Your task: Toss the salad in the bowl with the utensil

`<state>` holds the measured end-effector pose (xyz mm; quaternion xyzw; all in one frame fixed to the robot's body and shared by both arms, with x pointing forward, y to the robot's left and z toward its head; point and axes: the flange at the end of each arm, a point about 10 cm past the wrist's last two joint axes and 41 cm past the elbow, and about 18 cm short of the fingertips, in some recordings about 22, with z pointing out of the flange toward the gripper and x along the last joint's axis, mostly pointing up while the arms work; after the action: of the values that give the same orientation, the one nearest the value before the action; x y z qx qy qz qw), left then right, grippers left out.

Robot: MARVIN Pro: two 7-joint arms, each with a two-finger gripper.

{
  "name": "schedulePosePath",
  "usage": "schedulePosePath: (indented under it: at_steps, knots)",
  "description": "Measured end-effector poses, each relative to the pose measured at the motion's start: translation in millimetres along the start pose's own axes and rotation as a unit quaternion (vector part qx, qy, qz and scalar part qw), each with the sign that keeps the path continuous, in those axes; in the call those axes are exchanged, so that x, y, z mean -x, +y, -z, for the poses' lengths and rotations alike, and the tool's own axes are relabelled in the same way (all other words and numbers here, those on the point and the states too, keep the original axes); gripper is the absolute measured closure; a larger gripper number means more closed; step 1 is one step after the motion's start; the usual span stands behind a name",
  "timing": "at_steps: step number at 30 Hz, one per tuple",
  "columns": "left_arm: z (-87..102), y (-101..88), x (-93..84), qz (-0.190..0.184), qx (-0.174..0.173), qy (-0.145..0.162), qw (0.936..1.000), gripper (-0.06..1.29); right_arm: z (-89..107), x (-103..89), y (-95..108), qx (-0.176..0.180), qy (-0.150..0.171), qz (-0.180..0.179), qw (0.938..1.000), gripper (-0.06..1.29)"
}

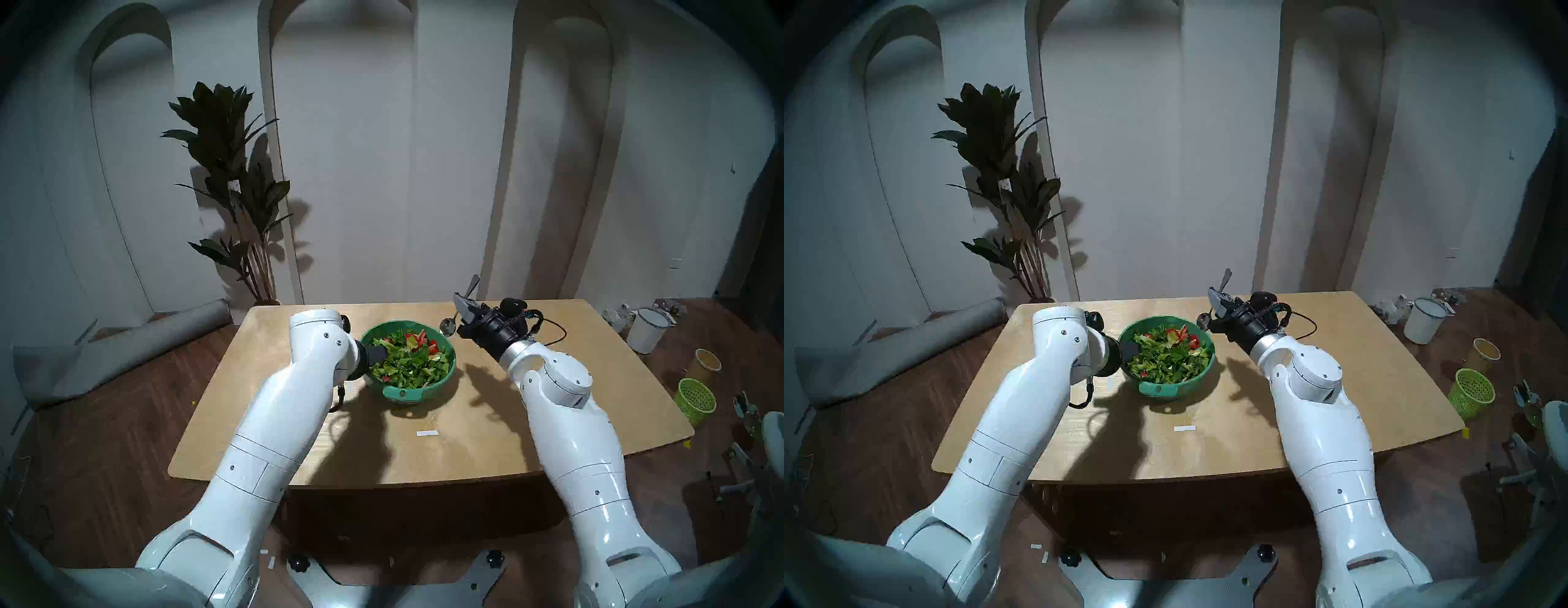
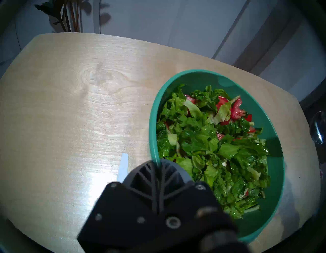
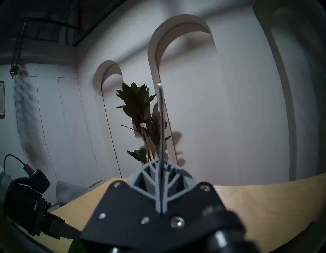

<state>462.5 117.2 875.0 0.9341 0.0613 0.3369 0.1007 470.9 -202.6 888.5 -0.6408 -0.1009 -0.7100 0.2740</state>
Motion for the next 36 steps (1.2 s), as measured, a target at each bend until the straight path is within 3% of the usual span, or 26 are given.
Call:
schedulePosePath:
  at_steps: [17, 28, 29, 31, 32, 34, 36]
  knots:
    - [0.7, 3.1, 0.8, 0.005, 0.013, -0.006, 0.9999, 1.26, 21.1, -26.3, -19, 0.023, -0.020, -0.001, 0.9995, 1.26]
    - [0.8, 6.2, 2.7, 0.004, 0.021, -0.010, 0.9997, 1.24, 31.9, -30.0, -27, 0.042, -0.038, -0.003, 0.9984, 1.26]
    - [1.2, 6.8, 2.5, 0.004, 0.023, -0.010, 0.9997, 0.90, 32.6, -30.0, -28, 0.043, -0.040, -0.003, 0.9983, 1.26]
    - [1.5, 6.9, 2.3, 0.003, 0.025, -0.011, 0.9996, 0.43, 33.5, -30.1, -28, 0.045, -0.042, -0.003, 0.9981, 1.26]
    - [1.6, 6.7, 2.2, 0.003, 0.025, -0.011, 0.9996, 0.34, 33.8, -30.2, -29, 0.045, -0.043, -0.003, 0.9981, 1.26]
    - [1.9, 5.6, 1.9, 0.002, 0.026, -0.012, 0.9996, -0.02, 34.4, -30.6, -30, 0.046, -0.045, -0.003, 0.9979, 1.26]
    - [2.2, 4.8, 2.0, 0.001, 0.026, -0.012, 0.9996, -0.02, 34.8, -31.3, -30, 0.047, -0.045, -0.003, 0.9979, 1.26]
